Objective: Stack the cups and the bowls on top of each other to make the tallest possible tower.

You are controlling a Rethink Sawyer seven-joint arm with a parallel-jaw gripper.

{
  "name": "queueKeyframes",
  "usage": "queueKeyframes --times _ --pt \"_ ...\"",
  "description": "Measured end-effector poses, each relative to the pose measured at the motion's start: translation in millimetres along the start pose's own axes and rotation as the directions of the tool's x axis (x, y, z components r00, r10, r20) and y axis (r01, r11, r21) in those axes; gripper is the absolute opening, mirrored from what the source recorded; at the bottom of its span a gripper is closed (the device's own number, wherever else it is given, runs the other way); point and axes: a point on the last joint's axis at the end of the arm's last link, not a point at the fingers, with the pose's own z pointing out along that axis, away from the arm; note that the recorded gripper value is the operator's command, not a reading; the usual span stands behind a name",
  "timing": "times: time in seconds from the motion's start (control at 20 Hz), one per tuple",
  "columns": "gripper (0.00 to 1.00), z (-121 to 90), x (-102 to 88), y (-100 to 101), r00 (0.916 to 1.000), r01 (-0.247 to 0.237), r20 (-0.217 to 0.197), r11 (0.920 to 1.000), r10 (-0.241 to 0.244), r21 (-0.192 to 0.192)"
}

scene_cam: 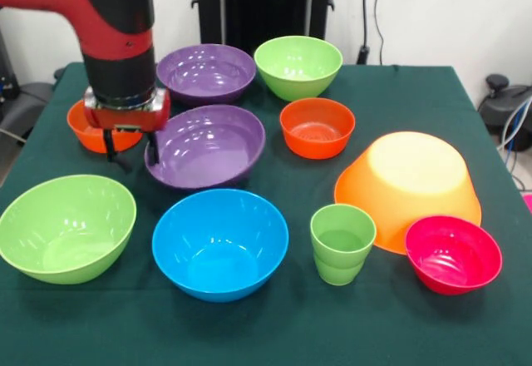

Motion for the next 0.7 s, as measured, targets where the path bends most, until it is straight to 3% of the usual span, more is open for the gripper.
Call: queueKeyframes --times 0.05,0.25,0.7 --pt "1.00 13 0.8 -2 0.9999 -0.001 0.014 1.0000 0.001 0.002" --pt "1.00 31 2.1 1 0.9995 0.000 0.033 1.0000 0.000 0.002" --pt "1.00 31 -2.8 7 0.9984 0.028 0.049 0.9986 -0.030 0.044"
